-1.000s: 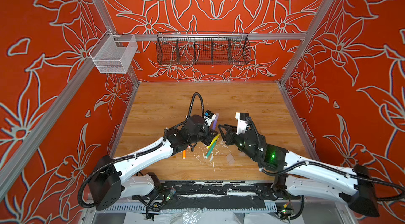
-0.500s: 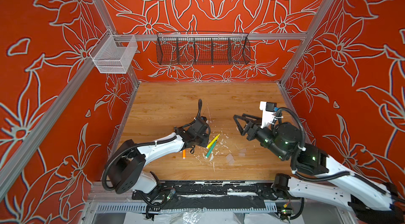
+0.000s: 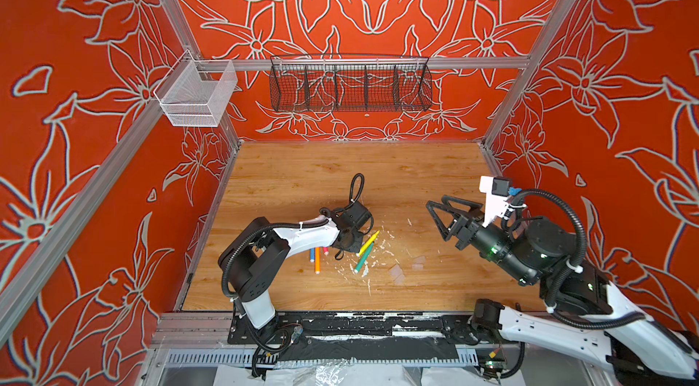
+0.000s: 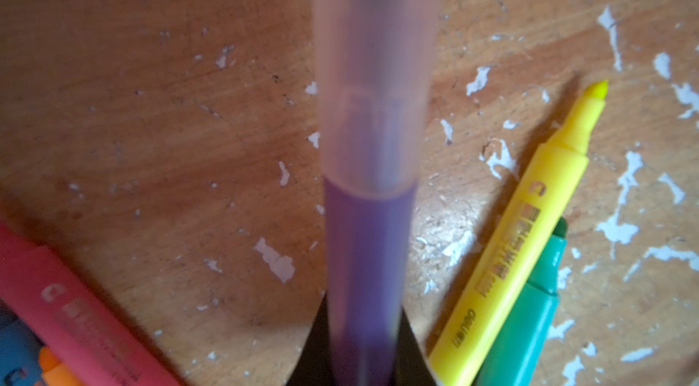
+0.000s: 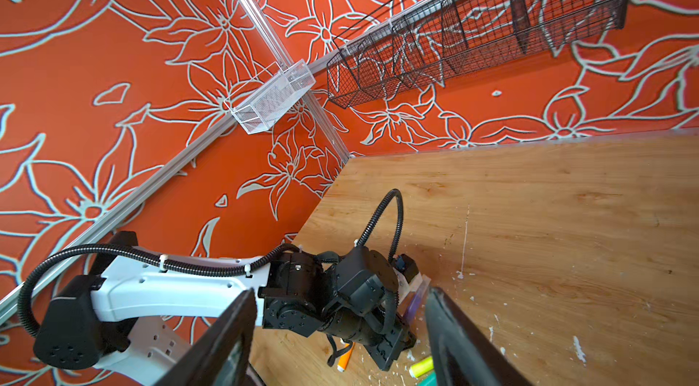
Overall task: Insert the pens into the pen caps
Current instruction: 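Lower the capped highlighter with the left gripper while the right gripper withdraws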
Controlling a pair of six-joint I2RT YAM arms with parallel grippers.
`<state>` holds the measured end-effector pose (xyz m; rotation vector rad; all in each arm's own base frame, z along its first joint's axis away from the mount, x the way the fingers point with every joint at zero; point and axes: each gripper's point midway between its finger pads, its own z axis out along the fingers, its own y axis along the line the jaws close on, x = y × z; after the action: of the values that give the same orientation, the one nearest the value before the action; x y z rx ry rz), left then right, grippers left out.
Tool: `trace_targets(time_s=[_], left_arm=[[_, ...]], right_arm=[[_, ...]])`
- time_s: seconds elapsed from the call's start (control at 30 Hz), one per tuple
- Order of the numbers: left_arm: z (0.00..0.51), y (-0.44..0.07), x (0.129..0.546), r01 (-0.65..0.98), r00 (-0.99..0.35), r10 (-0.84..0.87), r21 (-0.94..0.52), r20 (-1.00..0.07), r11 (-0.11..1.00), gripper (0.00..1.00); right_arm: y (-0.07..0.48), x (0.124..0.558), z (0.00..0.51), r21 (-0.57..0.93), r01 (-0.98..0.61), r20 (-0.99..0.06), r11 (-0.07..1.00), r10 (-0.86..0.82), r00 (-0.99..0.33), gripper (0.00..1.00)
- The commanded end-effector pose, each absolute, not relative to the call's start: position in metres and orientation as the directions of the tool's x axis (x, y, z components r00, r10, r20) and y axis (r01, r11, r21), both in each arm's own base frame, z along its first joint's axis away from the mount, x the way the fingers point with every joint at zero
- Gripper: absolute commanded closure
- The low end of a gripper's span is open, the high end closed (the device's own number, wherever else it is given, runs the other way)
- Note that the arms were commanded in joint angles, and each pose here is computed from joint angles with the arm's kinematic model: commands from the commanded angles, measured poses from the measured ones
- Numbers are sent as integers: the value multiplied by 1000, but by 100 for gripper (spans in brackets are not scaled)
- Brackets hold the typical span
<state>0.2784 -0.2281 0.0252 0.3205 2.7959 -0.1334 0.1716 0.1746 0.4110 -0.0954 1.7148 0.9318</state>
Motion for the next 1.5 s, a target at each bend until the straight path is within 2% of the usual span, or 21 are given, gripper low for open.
trace_targets(time_s=[0.0,0.17,0.33,0.47,0.7,0.93,1.17,1.47], left_arm=[[19,-218,273,204,-941,189,-22,-282,979,92],[19,-216,272,197,-942,184,-20,-279,980,76],[27,-219,273,206,-937,186,-40,-294,978,60],[38,-220,276,210,-928,184,-44,-325,977,52],[85,-224,282,218,-907,176,-69,-383,974,51],[125,-219,243,306,-857,225,-107,-464,946,48],[128,-247,199,461,-802,346,-135,-487,877,50],[91,-241,187,396,-858,345,-64,-381,916,54]], right_arm=[[179,180,393,490,-465,-862,737,330,-385,26],[183,184,389,467,-449,-868,762,297,-399,26],[194,195,362,421,-404,-869,812,234,-435,25],[194,205,336,367,-364,-878,856,189,-440,24],[168,229,283,330,-269,-882,905,195,-428,22],[155,253,233,288,-203,-868,936,165,-469,25],[120,264,205,168,-69,-902,983,125,-413,26],[74,275,171,5,111,-910,994,51,-412,26]])
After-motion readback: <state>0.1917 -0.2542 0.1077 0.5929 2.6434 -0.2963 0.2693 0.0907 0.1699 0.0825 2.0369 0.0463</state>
